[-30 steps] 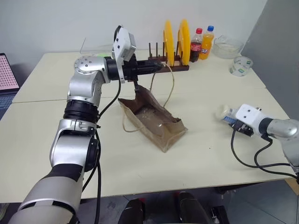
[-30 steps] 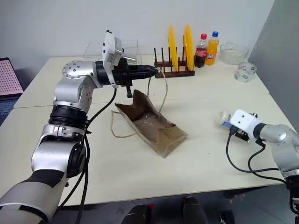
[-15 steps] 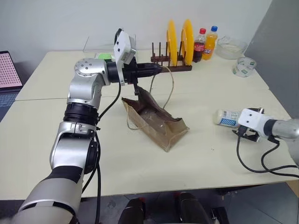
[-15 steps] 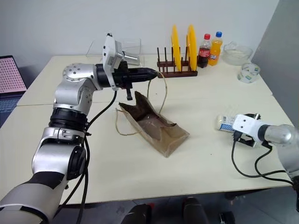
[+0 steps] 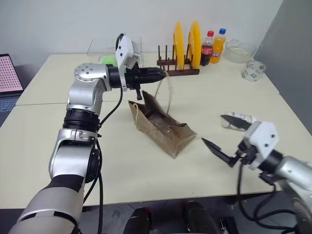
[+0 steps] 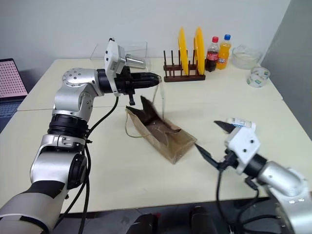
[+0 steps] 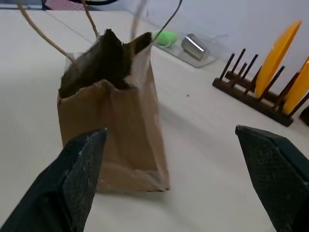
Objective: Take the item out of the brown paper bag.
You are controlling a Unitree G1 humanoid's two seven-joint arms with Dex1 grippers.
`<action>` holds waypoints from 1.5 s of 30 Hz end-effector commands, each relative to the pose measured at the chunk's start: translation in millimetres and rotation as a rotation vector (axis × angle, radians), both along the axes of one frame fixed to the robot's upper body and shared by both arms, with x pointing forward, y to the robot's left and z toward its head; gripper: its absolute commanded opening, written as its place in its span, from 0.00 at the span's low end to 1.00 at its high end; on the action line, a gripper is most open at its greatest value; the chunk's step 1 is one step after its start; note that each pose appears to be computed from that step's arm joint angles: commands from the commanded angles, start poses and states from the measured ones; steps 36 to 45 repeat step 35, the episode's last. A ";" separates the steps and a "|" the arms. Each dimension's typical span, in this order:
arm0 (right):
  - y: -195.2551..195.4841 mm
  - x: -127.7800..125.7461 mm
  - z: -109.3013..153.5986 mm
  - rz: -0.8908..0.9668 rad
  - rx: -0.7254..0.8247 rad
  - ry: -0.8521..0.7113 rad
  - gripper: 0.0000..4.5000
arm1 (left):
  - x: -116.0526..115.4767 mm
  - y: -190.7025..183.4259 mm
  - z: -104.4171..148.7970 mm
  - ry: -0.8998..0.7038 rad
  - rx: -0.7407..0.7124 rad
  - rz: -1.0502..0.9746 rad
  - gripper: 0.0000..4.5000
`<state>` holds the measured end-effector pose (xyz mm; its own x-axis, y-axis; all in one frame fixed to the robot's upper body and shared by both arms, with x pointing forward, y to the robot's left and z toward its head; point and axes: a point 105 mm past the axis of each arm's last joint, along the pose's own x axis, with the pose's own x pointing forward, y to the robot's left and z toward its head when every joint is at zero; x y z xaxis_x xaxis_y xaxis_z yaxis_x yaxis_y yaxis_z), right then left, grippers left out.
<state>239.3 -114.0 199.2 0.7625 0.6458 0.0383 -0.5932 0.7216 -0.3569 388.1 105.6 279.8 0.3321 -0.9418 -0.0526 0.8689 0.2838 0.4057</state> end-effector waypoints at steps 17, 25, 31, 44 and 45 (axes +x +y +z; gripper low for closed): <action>-16.9 17.9 7.5 -0.203 0.083 -0.203 1.00 | -68.7 85.7 -62.8 -0.097 -0.266 0.687 0.79; -37.5 -0.8 -26.5 -0.340 0.224 -0.163 1.00 | -88.5 83.1 -137.8 0.039 -0.214 0.885 0.79; -51.9 -7.0 -47.8 -0.439 0.251 -0.111 1.00 | -73.8 65.7 -153.2 0.029 -0.244 0.920 0.79; -61.7 -3.6 -48.7 -0.494 0.262 -0.114 1.00 | -69.4 53.8 -159.9 0.065 -0.274 0.882 0.79; -61.7 -3.6 -48.7 -0.494 0.262 -0.114 1.00 | -69.4 53.8 -159.9 0.065 -0.274 0.882 0.79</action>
